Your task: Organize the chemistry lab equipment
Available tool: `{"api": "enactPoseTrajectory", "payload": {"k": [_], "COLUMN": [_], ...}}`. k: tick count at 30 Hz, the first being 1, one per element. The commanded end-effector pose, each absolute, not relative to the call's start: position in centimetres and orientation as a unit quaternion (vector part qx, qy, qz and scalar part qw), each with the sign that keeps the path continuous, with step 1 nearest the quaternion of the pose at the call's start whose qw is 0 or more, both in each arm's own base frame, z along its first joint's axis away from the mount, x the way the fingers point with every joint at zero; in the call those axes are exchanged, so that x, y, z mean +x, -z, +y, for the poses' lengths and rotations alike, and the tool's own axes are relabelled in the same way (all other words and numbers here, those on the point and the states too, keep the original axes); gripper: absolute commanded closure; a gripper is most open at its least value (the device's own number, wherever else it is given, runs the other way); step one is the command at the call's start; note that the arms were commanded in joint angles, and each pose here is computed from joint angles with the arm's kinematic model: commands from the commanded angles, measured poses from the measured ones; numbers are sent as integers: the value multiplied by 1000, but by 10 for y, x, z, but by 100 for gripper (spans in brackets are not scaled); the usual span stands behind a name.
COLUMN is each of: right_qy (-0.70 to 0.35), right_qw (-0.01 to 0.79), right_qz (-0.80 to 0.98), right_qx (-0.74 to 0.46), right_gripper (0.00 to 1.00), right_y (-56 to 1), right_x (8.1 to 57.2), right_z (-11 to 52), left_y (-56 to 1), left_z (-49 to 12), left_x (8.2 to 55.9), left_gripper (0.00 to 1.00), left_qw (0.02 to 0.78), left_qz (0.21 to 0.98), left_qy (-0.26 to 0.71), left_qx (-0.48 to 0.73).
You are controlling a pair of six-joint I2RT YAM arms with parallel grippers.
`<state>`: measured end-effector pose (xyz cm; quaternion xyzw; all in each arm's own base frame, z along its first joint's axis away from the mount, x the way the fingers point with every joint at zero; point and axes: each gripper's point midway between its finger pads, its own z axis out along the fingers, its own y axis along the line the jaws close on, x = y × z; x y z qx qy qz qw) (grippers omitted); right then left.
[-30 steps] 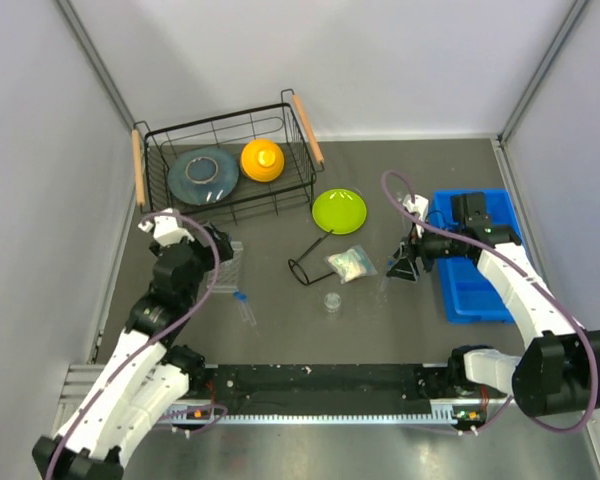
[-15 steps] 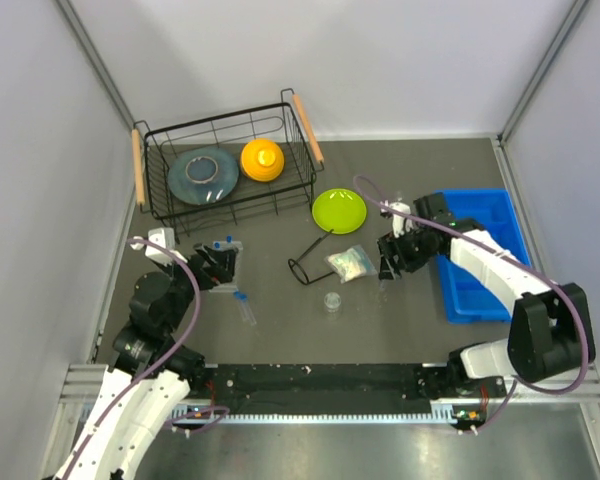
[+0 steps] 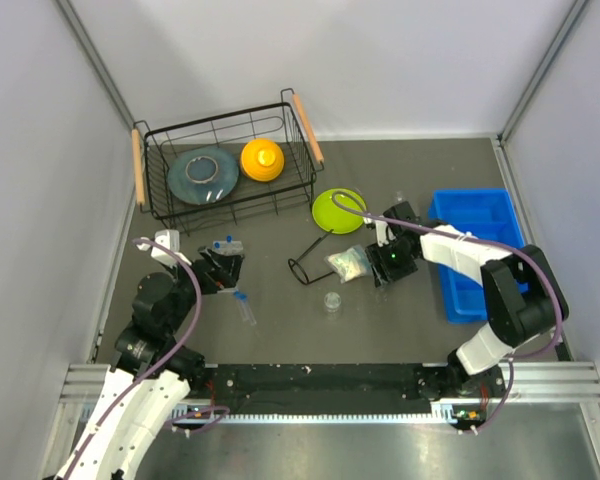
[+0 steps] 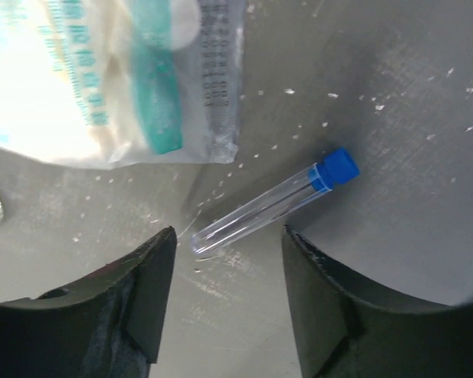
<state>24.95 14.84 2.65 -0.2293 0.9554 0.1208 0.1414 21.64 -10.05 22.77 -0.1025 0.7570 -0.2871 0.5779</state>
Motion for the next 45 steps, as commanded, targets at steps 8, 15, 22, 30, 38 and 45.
{"api": "enactPoseTrajectory", "payload": {"k": [8,15,22,30,38,45], "right_qy": [-61,-41,-93,-161,-235,-333], "right_qw": [167,172,194,265,300,333], "right_qz": [962,962,947,917,877,813], "right_qx": [-205,-210,-239,-250,-292,-343], "right_gripper": [60,75,80,87,89,90], "right_y": [-26,-26,-43,-81,-108,-149], "right_x": [276,274,269,265,249,224], "right_z": [138,128,137,139,156,182], "left_y": [-241,-247,-257,-255,-260,-250], "left_z": [-119,-147,-187,-222,-279,-333], "left_x": [210,204,199,195,188,204], "left_gripper": [1,1,3,14,15,25], "left_qw": [570,538,468,409,368,311], "left_qz": [740,726,707,695,713,745], "left_qy": [346,424,529,591,595,588], "left_qx": [-83,-60,-30,-5,33,35]}}
